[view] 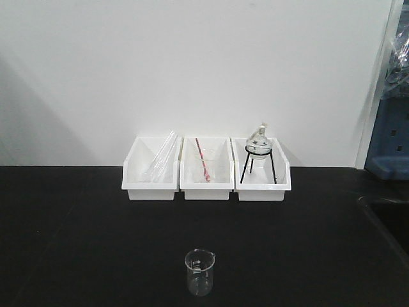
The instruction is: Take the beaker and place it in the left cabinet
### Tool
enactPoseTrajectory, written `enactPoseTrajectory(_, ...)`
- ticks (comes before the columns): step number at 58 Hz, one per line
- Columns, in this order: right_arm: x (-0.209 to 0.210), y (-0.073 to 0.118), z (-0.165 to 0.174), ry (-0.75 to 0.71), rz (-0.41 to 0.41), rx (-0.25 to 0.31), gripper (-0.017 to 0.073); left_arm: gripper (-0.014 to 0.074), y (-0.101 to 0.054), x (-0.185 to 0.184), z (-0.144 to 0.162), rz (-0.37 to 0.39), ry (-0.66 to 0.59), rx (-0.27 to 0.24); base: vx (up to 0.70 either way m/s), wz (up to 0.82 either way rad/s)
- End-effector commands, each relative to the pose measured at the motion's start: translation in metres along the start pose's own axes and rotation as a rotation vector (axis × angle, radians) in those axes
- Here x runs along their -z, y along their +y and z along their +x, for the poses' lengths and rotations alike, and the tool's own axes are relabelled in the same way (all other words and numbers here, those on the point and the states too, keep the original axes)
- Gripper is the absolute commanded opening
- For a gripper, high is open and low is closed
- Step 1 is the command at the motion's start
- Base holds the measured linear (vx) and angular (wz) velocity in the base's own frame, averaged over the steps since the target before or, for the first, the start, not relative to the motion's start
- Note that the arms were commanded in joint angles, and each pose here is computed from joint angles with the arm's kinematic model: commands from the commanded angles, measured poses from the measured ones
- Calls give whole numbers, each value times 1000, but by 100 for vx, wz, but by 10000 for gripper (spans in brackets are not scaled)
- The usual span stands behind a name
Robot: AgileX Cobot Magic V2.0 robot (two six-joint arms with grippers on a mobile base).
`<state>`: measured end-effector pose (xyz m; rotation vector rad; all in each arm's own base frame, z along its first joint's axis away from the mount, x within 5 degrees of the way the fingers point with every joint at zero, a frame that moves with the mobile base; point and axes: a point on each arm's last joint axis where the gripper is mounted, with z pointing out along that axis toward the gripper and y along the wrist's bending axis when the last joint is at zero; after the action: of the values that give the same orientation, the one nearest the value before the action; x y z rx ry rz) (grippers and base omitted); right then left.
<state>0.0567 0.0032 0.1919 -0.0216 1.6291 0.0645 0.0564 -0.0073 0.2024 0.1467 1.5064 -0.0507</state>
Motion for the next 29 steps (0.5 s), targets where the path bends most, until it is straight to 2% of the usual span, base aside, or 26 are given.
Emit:
enactPoseTrajectory(1,1,0,-7,-94,1,8,-6,1,0,1,-3,-7,-86,10,0,0)
enactPoseTrajectory(29,1,0,-7,-94,1,8,-6,1,0,1,-3,-7,-86,10,0,0)
